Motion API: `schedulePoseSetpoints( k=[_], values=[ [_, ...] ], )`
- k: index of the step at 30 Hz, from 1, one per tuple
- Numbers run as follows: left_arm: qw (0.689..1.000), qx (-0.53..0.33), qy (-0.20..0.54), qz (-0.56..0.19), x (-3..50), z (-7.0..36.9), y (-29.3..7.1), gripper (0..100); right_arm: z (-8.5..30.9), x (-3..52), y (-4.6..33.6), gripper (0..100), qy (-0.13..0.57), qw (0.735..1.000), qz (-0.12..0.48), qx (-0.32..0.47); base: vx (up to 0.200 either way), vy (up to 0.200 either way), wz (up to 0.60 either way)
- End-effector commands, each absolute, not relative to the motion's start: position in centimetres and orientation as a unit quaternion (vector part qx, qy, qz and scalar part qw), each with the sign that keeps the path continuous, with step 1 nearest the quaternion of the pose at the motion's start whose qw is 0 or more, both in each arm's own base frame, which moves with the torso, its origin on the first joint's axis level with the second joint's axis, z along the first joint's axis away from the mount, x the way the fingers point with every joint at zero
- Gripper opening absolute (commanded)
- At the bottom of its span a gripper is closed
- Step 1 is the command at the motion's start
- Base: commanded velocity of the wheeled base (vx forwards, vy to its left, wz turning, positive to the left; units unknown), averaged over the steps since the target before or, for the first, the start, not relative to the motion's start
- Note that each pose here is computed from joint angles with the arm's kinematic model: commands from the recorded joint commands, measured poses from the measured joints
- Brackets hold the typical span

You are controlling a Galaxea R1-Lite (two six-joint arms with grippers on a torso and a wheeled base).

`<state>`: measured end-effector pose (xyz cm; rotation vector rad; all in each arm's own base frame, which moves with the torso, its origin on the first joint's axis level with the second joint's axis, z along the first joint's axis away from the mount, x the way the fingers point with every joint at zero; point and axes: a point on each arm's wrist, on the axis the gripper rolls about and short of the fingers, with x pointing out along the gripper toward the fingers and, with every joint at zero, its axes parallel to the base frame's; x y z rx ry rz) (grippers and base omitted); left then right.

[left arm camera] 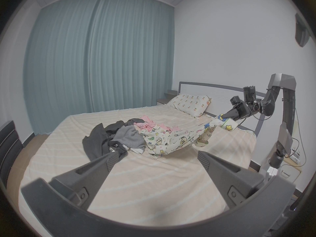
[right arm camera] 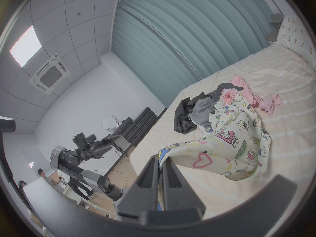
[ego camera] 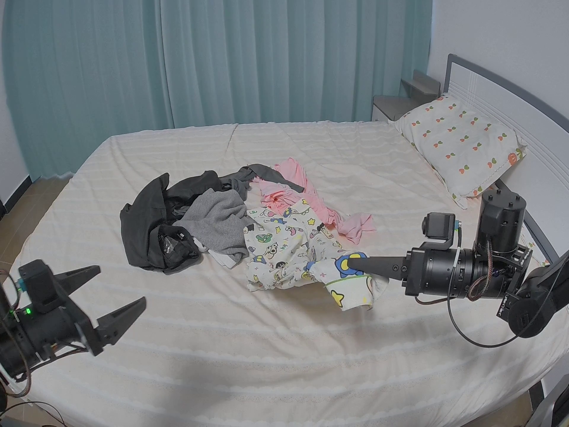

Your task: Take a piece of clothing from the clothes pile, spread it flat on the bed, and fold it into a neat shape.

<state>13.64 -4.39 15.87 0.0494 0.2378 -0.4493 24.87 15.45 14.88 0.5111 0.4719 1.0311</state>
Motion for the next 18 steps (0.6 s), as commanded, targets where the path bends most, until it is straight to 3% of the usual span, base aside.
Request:
schedulePoseSetpoints(
  k=[1, 18],
  values=[
    [0.924, 0.06, 0.234, -0.298, 22.5, -1.1, -16.1, 100, 22.0, 23.1, 20.0, 0, 0.114, 0.761, 0.543, 0.336, 0.0, 0.0, 0.0],
    [0.932, 0.028, 0.236, -0.273, 24.3, -3.4, -17.6, 100, 26.4, 22.4, 22.5, 0, 0.066, 0.749, 0.547, 0.368, 0.0, 0.0, 0.0]
  ],
)
